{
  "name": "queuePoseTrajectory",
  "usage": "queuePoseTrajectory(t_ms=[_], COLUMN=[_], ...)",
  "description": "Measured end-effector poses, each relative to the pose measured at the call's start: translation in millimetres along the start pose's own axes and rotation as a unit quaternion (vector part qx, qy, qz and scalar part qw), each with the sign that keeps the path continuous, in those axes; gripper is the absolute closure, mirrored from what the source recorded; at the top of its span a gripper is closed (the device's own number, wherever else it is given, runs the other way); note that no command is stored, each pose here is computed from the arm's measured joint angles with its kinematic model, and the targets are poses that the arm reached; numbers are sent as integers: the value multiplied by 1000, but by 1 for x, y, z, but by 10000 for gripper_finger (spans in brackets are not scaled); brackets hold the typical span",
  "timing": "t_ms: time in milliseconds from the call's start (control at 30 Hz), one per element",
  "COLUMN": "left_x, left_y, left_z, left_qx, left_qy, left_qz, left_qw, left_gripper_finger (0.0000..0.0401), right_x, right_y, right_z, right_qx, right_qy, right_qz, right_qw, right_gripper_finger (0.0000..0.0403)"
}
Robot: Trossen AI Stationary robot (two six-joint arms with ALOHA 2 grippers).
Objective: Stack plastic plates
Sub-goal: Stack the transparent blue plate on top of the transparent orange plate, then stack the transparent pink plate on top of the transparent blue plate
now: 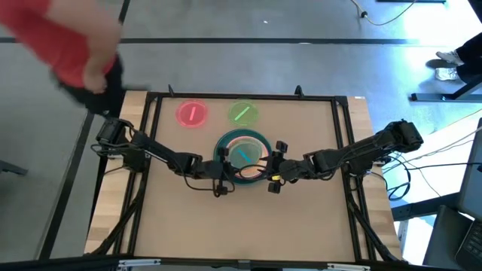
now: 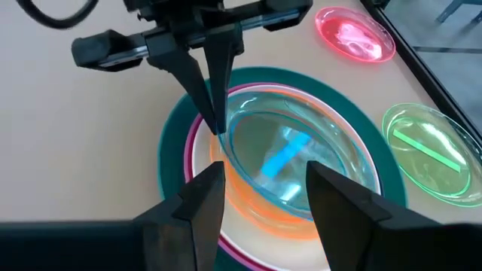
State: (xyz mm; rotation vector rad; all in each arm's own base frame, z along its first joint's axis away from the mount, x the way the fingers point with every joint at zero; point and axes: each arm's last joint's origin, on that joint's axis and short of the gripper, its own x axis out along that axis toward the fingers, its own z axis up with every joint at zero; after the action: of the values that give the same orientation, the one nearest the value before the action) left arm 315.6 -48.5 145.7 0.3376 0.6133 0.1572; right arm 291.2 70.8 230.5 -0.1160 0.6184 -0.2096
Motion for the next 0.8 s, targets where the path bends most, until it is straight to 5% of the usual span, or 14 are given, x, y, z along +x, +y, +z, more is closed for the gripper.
queuePoseTrajectory(t_ms=[333,533,800], left_x=[-3,-35,-70], left_y=[4,9,44], left_z=[3,15,11], left_qx=[-34,-19,-30], left_qy=[-3,1,70], left_qz=[3,0,104], left_qw=[999,1000,992], left_gripper_finger=[304,293,295], right_x=[0,0,0], right_y=[0,0,0], right_z=[0,0,0], right_qx=[0,1,10], right_qy=[0,0,1], right_qz=[0,1,2], right_qw=[1000,1000,1000], right_gripper_finger=[226,226,226])
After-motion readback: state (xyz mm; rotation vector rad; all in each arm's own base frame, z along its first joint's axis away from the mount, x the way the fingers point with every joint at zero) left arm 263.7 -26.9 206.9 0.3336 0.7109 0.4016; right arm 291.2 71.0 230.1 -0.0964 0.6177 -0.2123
